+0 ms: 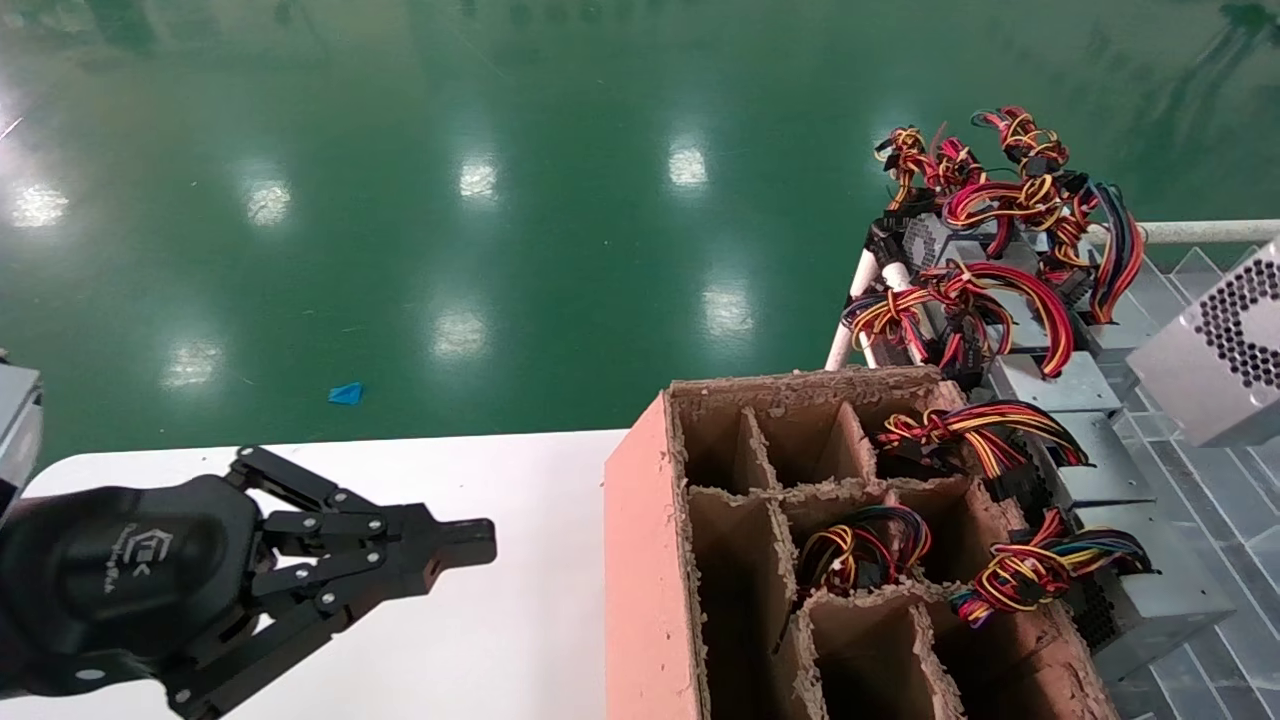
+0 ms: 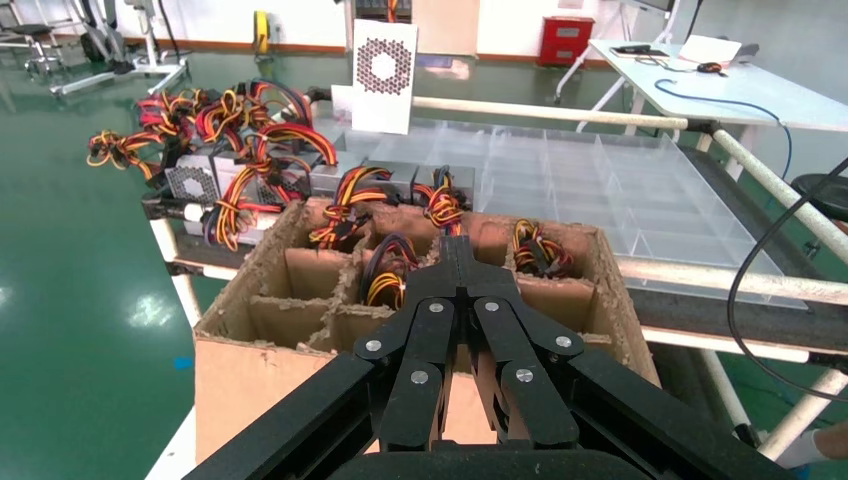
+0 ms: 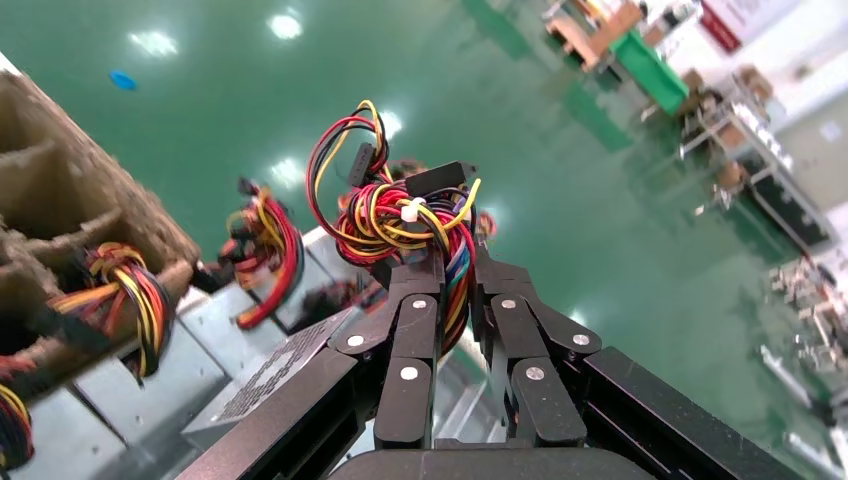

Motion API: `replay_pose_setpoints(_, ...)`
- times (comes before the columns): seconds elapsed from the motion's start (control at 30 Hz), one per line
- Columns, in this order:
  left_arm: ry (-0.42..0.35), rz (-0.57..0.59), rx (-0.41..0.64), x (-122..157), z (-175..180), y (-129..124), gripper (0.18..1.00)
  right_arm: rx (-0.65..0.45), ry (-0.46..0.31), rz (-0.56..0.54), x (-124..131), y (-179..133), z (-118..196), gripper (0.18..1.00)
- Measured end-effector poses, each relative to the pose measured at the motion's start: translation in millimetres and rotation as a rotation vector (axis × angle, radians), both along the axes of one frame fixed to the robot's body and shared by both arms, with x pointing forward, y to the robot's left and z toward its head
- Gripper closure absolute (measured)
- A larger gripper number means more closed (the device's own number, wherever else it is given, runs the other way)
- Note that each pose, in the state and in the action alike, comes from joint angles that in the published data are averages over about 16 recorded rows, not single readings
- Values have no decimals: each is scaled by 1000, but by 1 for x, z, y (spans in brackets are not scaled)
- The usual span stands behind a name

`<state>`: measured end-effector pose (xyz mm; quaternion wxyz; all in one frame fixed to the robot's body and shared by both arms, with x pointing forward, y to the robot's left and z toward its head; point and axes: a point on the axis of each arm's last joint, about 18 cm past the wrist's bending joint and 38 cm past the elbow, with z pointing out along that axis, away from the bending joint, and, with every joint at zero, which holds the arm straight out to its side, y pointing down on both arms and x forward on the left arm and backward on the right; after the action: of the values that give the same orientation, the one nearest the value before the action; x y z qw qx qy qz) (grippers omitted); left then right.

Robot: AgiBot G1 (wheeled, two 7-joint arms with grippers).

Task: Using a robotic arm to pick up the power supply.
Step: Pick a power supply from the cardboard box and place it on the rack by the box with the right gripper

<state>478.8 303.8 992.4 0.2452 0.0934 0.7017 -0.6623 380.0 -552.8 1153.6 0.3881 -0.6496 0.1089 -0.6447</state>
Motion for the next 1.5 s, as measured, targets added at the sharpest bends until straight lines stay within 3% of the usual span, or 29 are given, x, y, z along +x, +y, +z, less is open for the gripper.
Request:
replay_pose_setpoints(0.53,0,0,0,0,0,0,993,86,99,-37,37,-41,-46,958)
replay_pose_setpoints(1.03,0,0,0,0,0,0,993,107,126,-7,79,-44,-64,959)
replay_pose_setpoints(1.5,0,0,0,0,0,0,993,89,157,8,95,-41,-74,959)
